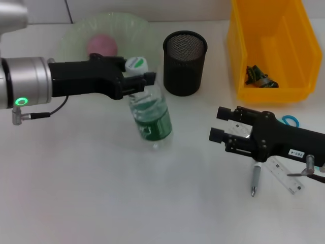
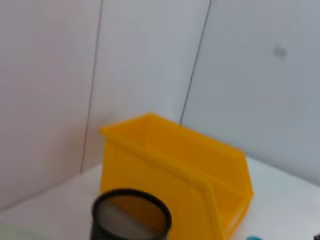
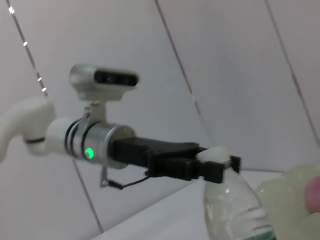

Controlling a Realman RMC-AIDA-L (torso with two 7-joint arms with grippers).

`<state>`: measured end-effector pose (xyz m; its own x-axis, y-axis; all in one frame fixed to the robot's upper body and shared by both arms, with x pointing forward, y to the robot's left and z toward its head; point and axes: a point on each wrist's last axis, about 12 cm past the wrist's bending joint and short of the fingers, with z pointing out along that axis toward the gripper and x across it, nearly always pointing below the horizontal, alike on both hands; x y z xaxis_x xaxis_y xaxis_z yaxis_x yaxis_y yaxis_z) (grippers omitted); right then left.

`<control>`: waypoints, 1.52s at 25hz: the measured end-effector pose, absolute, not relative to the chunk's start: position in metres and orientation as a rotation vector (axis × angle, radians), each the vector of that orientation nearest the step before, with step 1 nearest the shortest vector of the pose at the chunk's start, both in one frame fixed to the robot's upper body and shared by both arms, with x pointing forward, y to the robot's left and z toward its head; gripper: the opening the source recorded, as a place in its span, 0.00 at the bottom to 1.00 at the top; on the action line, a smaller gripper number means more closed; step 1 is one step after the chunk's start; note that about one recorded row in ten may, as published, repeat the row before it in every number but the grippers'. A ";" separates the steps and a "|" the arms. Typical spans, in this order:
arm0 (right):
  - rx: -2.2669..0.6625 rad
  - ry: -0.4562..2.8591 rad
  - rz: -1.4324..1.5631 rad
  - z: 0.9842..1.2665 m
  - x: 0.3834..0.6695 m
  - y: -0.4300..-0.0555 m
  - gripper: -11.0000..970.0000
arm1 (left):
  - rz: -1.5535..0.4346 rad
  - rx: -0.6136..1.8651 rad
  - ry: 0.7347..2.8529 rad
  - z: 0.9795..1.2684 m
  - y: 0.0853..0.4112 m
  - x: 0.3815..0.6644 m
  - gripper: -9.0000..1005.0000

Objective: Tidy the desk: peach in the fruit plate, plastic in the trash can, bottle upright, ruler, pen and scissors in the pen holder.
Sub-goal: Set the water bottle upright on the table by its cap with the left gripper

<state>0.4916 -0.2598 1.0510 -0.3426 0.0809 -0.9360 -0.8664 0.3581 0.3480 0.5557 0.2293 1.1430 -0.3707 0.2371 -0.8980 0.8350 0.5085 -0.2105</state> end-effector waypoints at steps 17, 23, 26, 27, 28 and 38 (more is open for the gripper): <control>-0.643 1.657 1.130 1.039 0.498 -0.248 0.73 | -0.728 0.618 1.469 1.073 0.274 0.528 0.48; -0.649 1.649 1.140 1.038 0.500 -0.242 0.73 | -0.634 0.549 1.439 1.061 0.280 0.522 0.48; -0.655 1.650 1.138 1.037 0.501 -0.238 0.73 | -0.596 0.508 1.430 1.056 0.280 0.522 0.49; -0.657 1.649 1.138 1.037 0.502 -0.236 0.73 | -0.596 0.508 1.430 1.056 0.280 0.522 0.49; -0.659 1.649 1.139 1.037 0.502 -0.235 0.73 | -0.594 0.504 1.431 1.055 0.279 0.522 0.49; -0.659 1.659 1.137 1.036 0.503 -0.233 0.73 | -0.556 0.519 1.429 1.049 0.276 0.519 0.50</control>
<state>0.5033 -0.2329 1.0356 -0.3715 0.0886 -0.9242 -0.8300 0.4143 0.3734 0.5194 0.2762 1.0486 0.0599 -0.0461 -0.9971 0.6396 0.7687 0.0029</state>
